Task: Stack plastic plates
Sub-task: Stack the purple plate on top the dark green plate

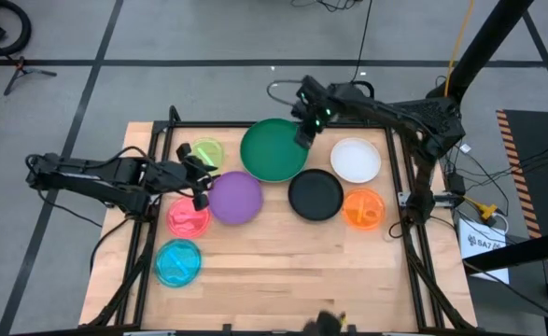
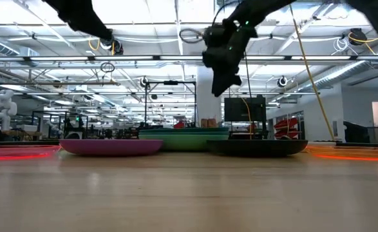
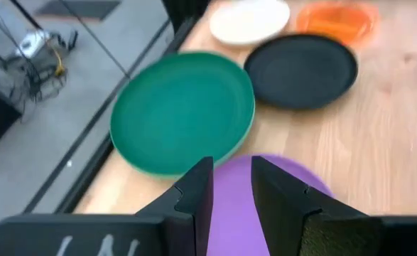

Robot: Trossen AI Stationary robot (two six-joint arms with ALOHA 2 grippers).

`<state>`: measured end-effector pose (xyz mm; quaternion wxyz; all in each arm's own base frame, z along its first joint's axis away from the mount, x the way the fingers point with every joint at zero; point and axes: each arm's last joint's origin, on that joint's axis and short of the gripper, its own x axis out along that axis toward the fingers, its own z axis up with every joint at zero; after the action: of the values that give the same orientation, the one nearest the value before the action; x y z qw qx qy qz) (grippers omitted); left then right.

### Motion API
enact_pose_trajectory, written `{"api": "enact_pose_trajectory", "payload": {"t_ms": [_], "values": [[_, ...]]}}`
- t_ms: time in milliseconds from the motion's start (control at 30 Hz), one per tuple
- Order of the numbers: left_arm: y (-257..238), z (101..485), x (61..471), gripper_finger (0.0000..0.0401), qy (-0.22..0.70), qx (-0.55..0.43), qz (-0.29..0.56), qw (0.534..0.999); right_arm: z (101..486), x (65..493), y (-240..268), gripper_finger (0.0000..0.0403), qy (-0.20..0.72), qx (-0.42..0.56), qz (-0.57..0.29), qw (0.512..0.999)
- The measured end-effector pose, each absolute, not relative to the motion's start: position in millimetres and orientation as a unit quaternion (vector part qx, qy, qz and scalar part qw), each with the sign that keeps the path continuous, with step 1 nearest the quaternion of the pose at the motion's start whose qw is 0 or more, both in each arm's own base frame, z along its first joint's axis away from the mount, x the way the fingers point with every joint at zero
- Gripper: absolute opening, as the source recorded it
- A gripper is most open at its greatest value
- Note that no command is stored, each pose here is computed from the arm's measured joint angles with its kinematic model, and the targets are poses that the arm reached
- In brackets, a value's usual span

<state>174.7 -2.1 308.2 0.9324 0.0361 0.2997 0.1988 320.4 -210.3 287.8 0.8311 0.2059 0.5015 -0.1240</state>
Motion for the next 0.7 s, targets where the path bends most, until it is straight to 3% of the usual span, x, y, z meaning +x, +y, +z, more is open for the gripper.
{"api": "enact_pose_trajectory", "payload": {"t_ms": [367,700], "values": [[-3,290,188,0.0104,0.357,0.017,0.214,0.909,276,283,-99,0.0093,0.366,0.125,-0.047,0.921],[6,260,208,0.0104,0.428,-0.080,0.265,0.860,272,240,-67,0.0093,0.326,0.062,-0.008,0.943]]}}
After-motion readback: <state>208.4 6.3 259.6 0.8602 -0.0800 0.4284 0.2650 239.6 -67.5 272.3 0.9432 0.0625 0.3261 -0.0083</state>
